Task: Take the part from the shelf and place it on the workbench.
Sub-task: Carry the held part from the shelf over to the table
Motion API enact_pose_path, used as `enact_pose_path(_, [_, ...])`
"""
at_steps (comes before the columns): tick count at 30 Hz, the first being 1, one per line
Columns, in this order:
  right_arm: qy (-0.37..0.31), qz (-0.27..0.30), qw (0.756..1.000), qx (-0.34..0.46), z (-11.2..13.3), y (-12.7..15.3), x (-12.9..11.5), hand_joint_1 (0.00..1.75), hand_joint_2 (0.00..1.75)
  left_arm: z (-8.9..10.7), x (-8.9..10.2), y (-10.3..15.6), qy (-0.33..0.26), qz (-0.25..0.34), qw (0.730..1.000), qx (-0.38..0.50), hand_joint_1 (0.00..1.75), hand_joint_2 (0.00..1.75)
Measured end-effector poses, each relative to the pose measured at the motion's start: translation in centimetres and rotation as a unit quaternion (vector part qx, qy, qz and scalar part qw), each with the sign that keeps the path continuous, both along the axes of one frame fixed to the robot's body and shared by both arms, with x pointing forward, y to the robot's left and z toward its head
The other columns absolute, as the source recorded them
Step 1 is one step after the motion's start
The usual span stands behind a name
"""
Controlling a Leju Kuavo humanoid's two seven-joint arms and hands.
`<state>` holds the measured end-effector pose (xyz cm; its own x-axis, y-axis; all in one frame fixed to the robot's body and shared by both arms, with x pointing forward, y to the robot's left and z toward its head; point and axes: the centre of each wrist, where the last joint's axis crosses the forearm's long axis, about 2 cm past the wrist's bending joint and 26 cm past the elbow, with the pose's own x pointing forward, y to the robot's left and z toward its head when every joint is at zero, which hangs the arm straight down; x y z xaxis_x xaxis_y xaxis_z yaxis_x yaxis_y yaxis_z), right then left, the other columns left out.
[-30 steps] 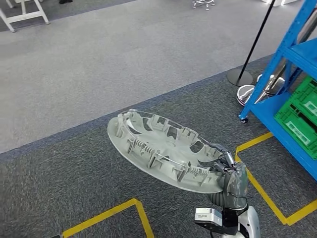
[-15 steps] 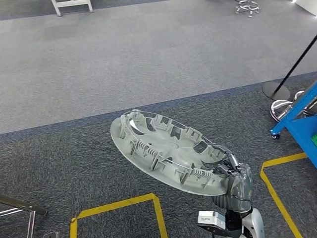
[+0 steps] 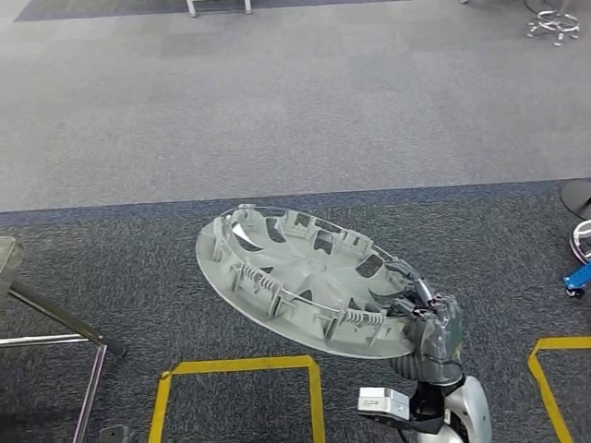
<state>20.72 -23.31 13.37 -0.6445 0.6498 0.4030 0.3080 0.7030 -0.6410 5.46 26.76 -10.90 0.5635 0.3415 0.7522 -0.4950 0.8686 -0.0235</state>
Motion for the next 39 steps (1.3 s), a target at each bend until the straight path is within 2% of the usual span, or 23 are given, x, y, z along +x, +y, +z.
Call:
enact_pose_path(11, [-0.019, 0.045, 0.997, -0.057, 0.9, 1.7, 1.6, 1.75, 1.75, 0.4, 2.0, -0.9, -0.012, -0.046, 0.999, 0.016, 0.0, 1.75])
enact_pose_path(25, [-0.027, 0.08, 0.991, -0.107, 0.9, 3.5, 3.0, 1.75, 1.75, 0.5, 2.5, -0.5, -0.013, -0.076, 0.996, 0.038, 0.0, 1.75])
enact_pose_path(39, [-0.058, 0.086, 0.985, -0.139, 2.0, 4.5, 4.1, 1.75, 1.75, 0.6, 3.4, -0.3, -0.022, -0.087, 0.994, 0.055, 0.0, 1.75])
